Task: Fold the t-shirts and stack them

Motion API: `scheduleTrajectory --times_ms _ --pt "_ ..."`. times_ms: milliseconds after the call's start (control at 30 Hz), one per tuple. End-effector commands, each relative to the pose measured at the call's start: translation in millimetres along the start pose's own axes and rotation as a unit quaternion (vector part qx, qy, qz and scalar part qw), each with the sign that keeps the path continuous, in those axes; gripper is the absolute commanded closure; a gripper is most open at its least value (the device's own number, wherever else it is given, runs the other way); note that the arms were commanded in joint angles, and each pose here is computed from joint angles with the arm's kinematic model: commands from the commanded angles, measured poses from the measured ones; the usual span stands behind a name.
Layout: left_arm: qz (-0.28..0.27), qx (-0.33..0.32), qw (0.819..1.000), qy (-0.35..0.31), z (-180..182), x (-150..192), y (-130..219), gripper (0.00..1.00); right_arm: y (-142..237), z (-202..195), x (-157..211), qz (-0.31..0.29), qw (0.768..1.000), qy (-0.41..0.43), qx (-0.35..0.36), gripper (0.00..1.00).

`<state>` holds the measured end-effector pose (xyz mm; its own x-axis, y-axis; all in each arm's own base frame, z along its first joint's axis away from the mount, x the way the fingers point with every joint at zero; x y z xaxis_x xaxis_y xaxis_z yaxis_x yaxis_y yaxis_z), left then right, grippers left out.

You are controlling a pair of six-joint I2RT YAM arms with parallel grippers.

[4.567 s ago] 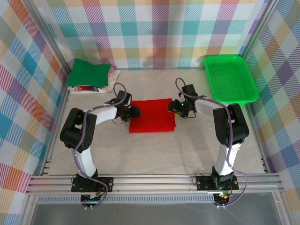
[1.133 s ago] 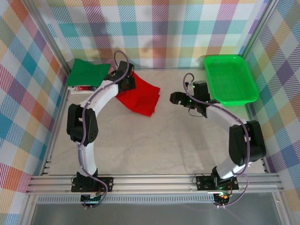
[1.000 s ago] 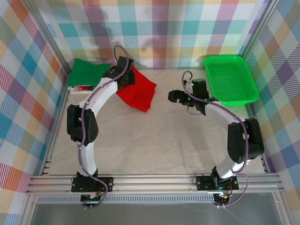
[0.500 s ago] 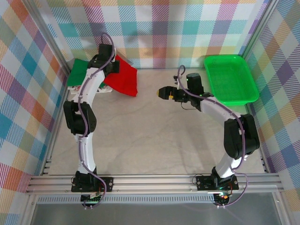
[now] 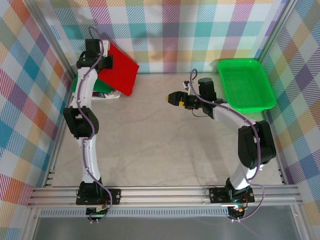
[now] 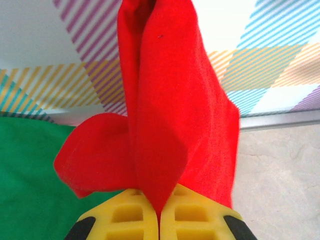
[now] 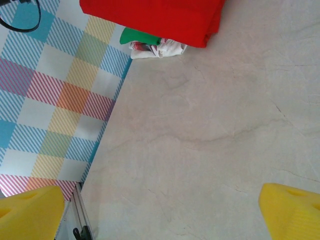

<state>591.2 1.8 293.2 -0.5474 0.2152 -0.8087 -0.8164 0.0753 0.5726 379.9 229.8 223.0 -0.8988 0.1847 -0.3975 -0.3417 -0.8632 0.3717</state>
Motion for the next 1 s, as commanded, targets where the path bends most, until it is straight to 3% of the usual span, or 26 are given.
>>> scheduleTrajectory --times_ms 0,533,700,967 --pt "-0.048 0.014 0.999 0.018 19 -22 24 1.0 -3 4 0 0.004 1.0 -0.002 -0.013 0.0" --pt "-0.068 0.011 0.995 0.067 85 -11 22 1.0 -2 8 -4 -0.005 1.0 -0.002 0.001 0.0" --pt "-0.072 0.016 0.991 0.108 117 11 0 1.0 -2 8 -4 -0.004 1.0 -0.003 0.005 0.0" --pt "-0.004 -0.065 0.993 0.095 161 63 -28 1.0 4 13 -4 -0.008 1.0 0.004 0.014 0.0"
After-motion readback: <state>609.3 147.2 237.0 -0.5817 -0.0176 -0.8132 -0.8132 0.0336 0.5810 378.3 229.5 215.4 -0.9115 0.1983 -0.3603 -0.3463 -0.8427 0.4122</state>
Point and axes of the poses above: each hand's point on the last joint's axis, 136 mm out from that joint toward the fingers, its own y axis back along the fingers, its own z axis along the line the jaws close on, x = y × z, the point moved 5 cm from there along y, back along the fingers, and after that the axes turned 10 degrees about -y, right-handed, at the moved point
